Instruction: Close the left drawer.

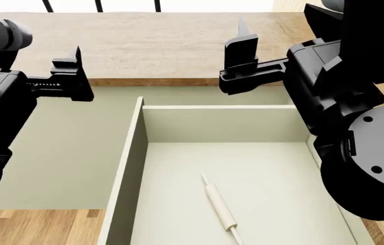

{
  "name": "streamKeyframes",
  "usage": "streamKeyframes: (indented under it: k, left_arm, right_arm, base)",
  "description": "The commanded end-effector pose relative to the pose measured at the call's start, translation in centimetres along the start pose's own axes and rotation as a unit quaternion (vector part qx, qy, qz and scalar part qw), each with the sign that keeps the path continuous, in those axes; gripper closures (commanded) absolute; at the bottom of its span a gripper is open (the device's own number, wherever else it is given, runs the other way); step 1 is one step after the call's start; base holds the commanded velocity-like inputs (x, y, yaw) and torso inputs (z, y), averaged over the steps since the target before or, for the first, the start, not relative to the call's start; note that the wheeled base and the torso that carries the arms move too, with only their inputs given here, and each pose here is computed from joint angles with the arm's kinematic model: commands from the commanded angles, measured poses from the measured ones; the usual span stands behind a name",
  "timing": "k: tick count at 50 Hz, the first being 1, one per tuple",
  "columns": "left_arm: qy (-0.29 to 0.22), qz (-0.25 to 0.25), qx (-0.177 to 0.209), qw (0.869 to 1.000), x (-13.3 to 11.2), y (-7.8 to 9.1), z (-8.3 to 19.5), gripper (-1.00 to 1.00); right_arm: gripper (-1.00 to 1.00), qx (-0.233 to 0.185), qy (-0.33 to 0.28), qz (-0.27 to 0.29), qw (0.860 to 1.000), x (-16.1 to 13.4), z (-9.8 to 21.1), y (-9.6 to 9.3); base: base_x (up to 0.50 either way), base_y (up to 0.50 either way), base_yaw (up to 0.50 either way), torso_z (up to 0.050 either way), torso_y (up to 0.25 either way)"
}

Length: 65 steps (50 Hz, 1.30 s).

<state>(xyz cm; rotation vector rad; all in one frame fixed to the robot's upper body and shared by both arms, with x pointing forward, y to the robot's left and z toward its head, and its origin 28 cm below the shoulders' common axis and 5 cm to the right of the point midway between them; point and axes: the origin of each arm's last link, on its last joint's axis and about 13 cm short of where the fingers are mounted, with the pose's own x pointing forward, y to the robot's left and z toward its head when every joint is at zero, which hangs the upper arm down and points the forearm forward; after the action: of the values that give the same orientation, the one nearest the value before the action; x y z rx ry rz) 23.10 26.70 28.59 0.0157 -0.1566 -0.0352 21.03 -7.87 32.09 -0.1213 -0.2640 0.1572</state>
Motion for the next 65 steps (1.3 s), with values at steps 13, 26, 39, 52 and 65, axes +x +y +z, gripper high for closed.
streamKeyframes:
  k: [13, 26, 39, 52, 65]
  left_arm:
    - [0.067, 0.072, -0.003, 0.995, 2.4, 3.6, -4.8, -1.00]
    - [0.108, 0.042, -0.015, 0.993, 2.9, 4.7, -8.4, -1.00]
    - [0.108, 0.005, -0.052, 0.993, 2.1, 6.0, -10.1, -1.00]
    - [0.124, -0.028, -0.086, 0.988, 1.5, 7.2, -14.7, -1.00]
    - [0.186, -0.045, -0.049, 0.980, 1.1, 7.4, -19.1, -1.00]
  right_arm:
    - [-1.00, -0.002, 0.001, -0.001, 1.000, 0.0, 0.0, 0.0]
    - [-1.00, -0.001, 0.000, -0.004, 1.000, 0.0, 0.0, -0.1]
    - [-1.00, -0.001, 0.003, -0.004, 1.000, 0.0, 0.0, 0.0]
    - [-1.00, 0.000, 0.004, -0.006, 1.000, 0.0, -0.1, -0.1]
    - [-1.00, 0.001, 0.002, -0.007, 1.000, 0.0, 0.0, -0.2]
  base:
    - [0.00, 0.00, 0.00, 0.000, 0.000]
    - [0.00, 0.00, 0.00, 0.000, 0.000]
    - [0.00, 0.00, 0.00, 0.000, 0.000]
    - [0.00, 0.00, 0.00, 0.000, 0.000]
    - [0.00, 0.00, 0.00, 0.000, 0.000]
